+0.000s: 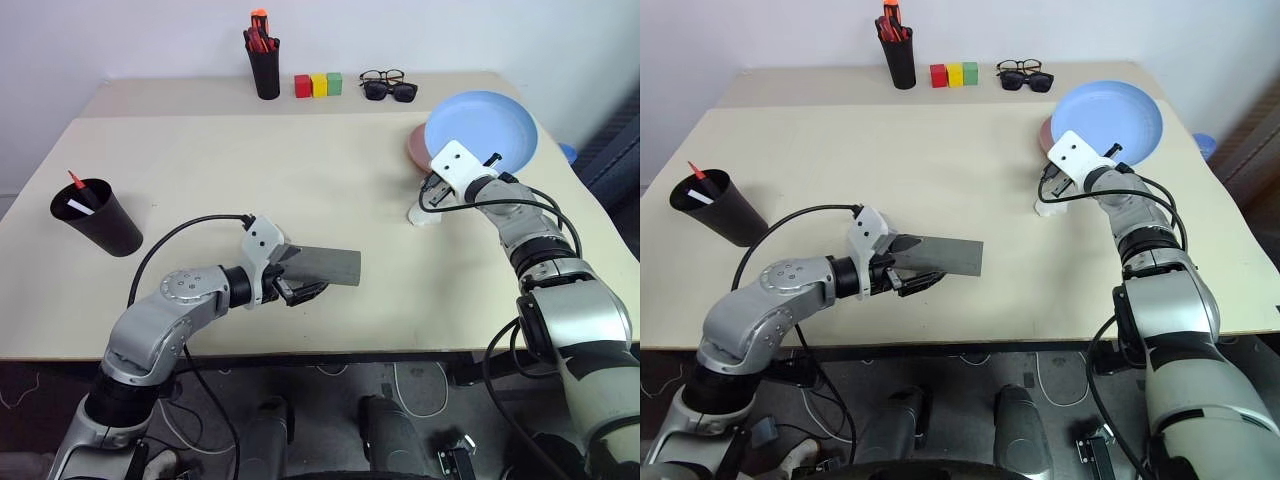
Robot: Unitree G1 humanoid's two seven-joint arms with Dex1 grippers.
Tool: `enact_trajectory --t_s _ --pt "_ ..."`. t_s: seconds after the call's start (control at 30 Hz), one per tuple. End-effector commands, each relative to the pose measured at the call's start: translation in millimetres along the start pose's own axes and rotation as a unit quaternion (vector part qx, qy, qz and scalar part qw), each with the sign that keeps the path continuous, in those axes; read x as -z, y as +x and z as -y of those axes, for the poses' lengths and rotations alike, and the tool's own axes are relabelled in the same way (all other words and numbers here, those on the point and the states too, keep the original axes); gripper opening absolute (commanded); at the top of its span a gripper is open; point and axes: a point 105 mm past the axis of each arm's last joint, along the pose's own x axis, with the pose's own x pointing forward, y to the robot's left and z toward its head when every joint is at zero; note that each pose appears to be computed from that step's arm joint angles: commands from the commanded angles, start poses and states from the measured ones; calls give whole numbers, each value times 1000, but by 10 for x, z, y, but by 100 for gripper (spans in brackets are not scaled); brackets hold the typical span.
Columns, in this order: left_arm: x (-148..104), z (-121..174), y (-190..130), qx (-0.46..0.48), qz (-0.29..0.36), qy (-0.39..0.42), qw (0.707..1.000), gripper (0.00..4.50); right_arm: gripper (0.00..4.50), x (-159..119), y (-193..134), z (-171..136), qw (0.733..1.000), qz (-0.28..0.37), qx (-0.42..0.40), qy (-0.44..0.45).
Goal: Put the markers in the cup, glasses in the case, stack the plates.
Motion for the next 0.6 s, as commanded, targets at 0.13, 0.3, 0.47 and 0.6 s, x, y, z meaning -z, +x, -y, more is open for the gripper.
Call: enact_trajectory --t_s 0.13,0.3,0.47,0.6 --pt "-124 0 -105 -18 21 15 999 450 4 -186 37 110 999 21 21 -20" --pt "-123 2 -138 -27 22 13 999 450 4 -230 61 119 999 21 29 -21" --pt "-125 -7 -167 -35 21 13 999 450 4 -269 73 154 999 28 44 9" --pt "-133 -16 -182 -40 22 16 999 450 4 -362 66 195 994 58 30 90"
